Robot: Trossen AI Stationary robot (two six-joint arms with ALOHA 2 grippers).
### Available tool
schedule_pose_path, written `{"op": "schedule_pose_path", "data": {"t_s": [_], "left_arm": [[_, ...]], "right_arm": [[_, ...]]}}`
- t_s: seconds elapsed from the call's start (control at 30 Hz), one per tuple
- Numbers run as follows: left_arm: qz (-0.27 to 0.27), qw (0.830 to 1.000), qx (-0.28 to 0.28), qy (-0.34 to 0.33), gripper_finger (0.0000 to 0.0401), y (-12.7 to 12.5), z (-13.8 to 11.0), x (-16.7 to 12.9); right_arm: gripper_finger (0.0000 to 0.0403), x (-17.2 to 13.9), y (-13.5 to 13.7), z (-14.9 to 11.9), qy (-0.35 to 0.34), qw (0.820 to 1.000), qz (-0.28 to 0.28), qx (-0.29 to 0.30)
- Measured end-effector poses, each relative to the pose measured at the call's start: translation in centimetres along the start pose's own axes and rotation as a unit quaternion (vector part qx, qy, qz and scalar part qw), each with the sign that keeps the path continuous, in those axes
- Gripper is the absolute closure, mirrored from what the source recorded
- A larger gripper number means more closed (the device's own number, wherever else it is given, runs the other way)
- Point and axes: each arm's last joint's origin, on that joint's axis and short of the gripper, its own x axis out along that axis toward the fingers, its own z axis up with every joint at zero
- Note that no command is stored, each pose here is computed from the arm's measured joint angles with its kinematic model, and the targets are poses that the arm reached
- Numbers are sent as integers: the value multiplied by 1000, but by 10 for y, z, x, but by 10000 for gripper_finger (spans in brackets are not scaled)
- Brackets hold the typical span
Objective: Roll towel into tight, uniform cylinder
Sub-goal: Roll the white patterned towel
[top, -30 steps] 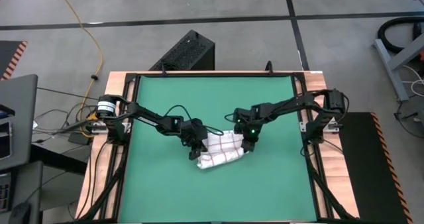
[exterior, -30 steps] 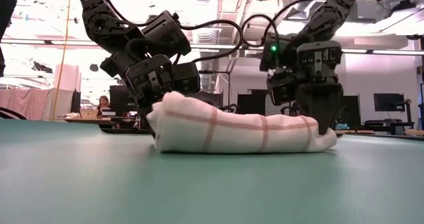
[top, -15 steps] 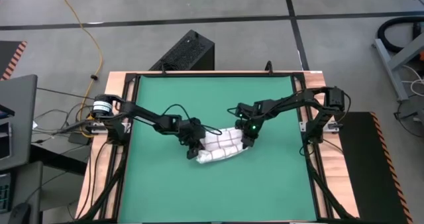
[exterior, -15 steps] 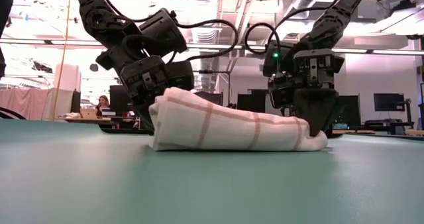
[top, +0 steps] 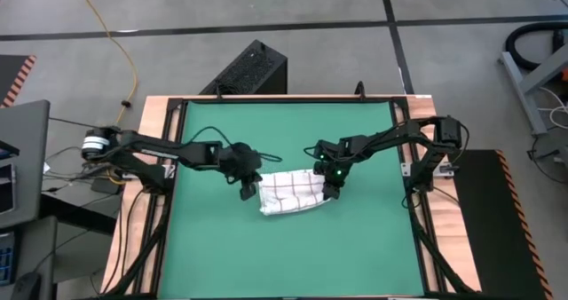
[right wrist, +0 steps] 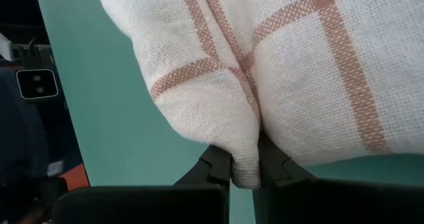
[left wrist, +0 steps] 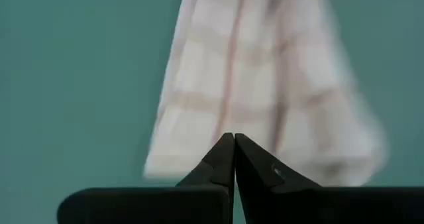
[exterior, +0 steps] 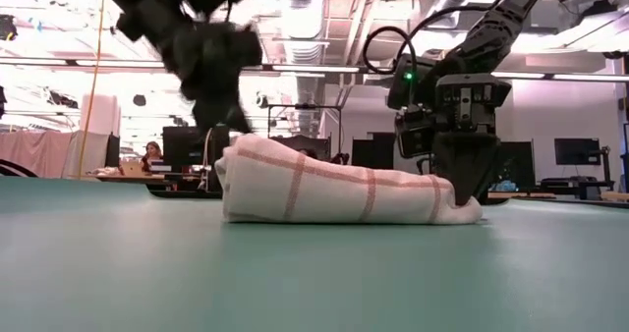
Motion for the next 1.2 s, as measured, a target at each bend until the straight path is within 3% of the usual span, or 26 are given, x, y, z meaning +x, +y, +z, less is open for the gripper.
{"op": "schedule_pose_path", "data": {"t_s": [0.13,0.33,0.43,0.6,0.8,0.93,1.2], "left_arm": [[-47,997,11,-61,401,-23,11,-9],[-65,988,139,-37,401,-72,8,4],[-36,980,193,-41,401,-93,9,5],[-16,969,247,1,401,-104,18,9],[-27,937,338,85,401,-117,16,33],[-34,931,353,87,401,-128,20,38],[-14,938,331,105,401,-126,15,38]], "right_arm": [[366,0,0,0,-2,1000,-2,-1],[366,1,0,0,-2,1000,-2,-2],[366,1,0,1,-4,1000,-2,-2],[366,1,0,1,-5,1000,-1,-4],[366,1,1,2,-11,1000,0,-9],[366,1,1,4,-17,1000,2,-14],[366,1,2,4,-20,1000,-1,-23]]}}
